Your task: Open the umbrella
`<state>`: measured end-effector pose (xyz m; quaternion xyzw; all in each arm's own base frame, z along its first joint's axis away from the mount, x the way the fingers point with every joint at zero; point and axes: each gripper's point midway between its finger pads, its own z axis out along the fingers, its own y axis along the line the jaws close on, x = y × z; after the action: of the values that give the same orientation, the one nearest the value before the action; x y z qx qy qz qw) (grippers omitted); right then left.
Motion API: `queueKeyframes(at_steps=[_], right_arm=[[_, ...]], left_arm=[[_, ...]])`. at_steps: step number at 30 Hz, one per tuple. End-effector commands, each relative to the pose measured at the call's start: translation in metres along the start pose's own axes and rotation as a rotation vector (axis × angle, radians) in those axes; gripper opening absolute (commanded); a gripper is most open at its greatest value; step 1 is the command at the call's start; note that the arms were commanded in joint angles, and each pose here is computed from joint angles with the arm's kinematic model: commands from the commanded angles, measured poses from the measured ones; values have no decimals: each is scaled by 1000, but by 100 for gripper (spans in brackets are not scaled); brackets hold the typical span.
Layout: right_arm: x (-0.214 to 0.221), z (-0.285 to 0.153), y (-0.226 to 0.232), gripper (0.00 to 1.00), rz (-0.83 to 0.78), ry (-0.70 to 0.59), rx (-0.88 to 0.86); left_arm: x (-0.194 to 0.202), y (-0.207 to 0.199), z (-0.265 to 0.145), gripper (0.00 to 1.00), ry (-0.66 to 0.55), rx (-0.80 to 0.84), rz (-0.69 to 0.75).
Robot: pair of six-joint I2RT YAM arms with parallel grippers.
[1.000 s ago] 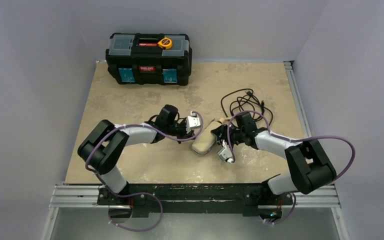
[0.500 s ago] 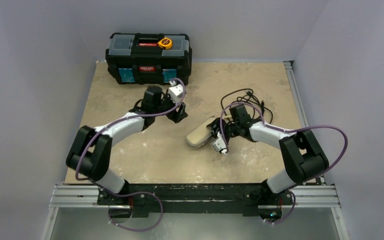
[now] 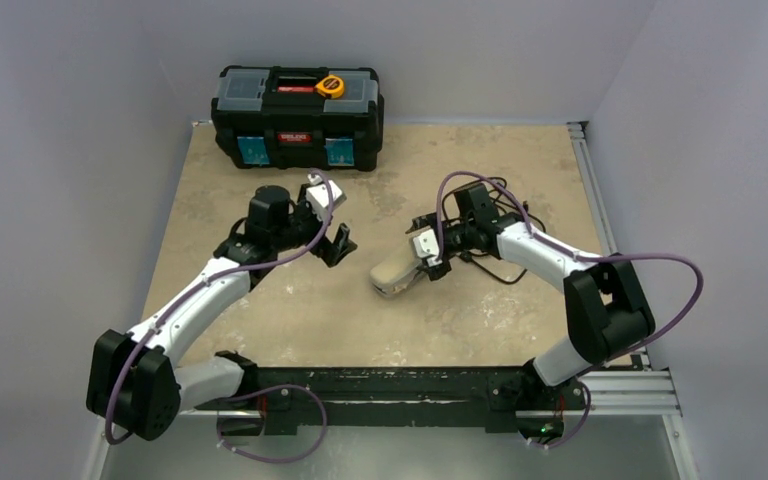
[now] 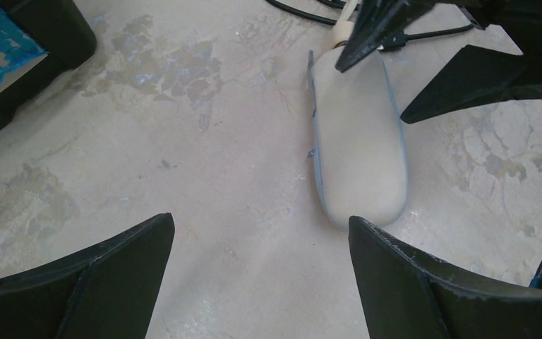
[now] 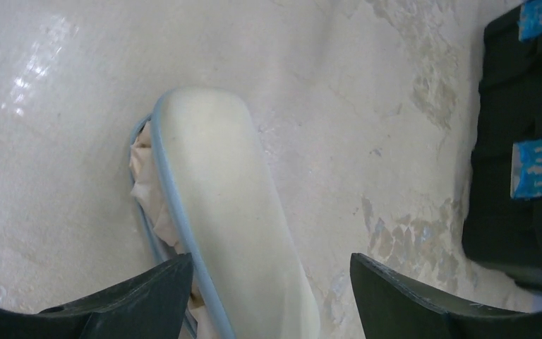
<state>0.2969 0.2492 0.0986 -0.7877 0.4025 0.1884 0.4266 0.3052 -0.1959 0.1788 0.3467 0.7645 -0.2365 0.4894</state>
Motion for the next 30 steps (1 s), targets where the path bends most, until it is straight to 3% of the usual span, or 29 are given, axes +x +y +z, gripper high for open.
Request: queueKeyframes(at_steps=[1, 9, 17, 24, 28, 30], right_arm=[[-12, -1, -29, 79, 226, -39, 87], [-2, -1, -56, 77, 401, -22, 204], [-8, -33, -82, 77, 679, -49, 329], [-15, -63, -71, 75, 853, -45, 361], [-20, -73, -48, 66, 744, -3, 337], [-18, -74, -35, 60, 657, 24, 317]], left_arm=[[4, -26, 7, 94, 22, 85, 58], [6, -82, 46, 100, -32, 122, 288], [18, -91, 85, 100, 31, 72, 272], [26, -69, 93, 82, 109, -41, 258], [17, -68, 88, 65, 89, -2, 141], [15, -65, 85, 61, 92, -2, 104]])
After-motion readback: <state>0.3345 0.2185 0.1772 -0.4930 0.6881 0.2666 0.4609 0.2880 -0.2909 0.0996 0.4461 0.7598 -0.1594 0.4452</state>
